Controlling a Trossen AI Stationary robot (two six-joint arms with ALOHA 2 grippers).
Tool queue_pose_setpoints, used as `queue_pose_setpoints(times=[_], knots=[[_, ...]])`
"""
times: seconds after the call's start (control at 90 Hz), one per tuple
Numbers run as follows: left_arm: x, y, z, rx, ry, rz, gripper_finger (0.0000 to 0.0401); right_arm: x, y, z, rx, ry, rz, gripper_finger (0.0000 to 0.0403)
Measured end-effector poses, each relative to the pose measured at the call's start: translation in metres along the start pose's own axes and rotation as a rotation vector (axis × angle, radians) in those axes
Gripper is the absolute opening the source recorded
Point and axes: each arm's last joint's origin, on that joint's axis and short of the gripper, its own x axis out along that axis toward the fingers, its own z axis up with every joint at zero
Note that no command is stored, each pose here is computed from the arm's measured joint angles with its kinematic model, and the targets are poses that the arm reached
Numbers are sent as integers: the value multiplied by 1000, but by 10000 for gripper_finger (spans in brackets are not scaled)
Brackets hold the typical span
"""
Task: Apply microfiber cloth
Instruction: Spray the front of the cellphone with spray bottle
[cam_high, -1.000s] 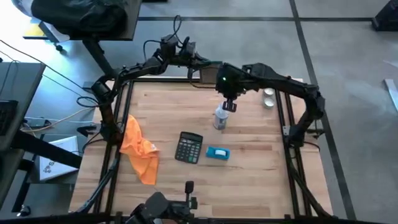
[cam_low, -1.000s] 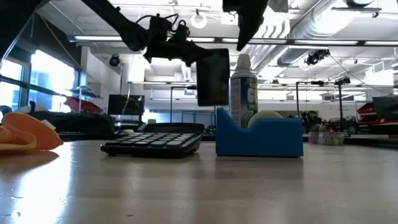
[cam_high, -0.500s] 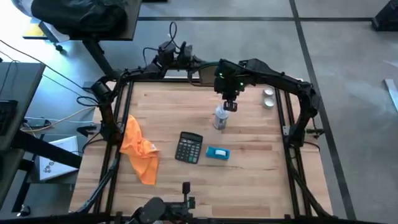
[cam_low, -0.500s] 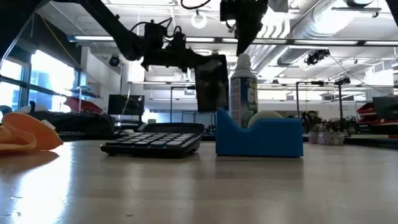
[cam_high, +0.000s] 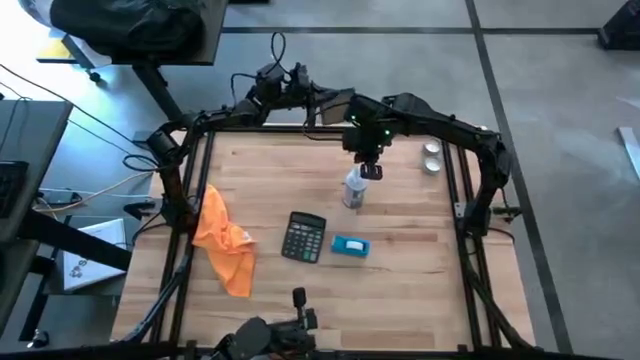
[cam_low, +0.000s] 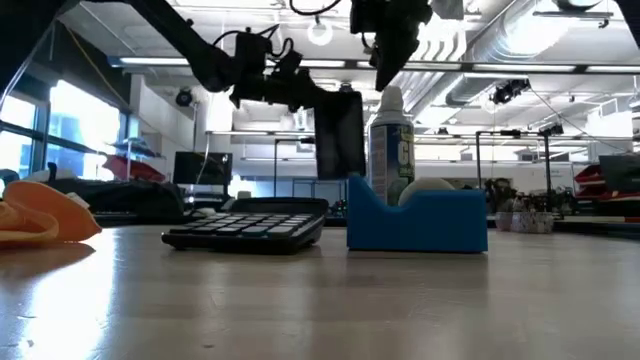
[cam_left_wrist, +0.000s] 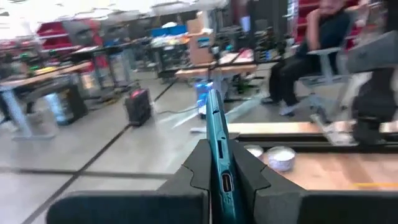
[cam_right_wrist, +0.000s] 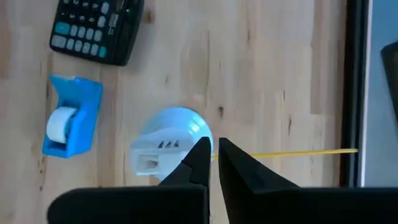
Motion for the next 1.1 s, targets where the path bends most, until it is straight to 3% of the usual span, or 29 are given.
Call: queue_pose_setpoints(times=[0.278, 0.478, 1.0, 1.1], knots=[[23, 23, -9, -38, -18, -22, 2, -17, -12, -3, 33, -18, -36, 0], [40, 37, -20, -97, -14, -90, 2, -18, -17, -13, 173, 36, 7, 0], [43, 33, -22, -104, -15, -144, 8, -2, -21, -9, 207, 63, 51, 0], [43, 34, -24, -108, -5, -141, 9, -2, -22, -8, 304, 60, 36, 0]])
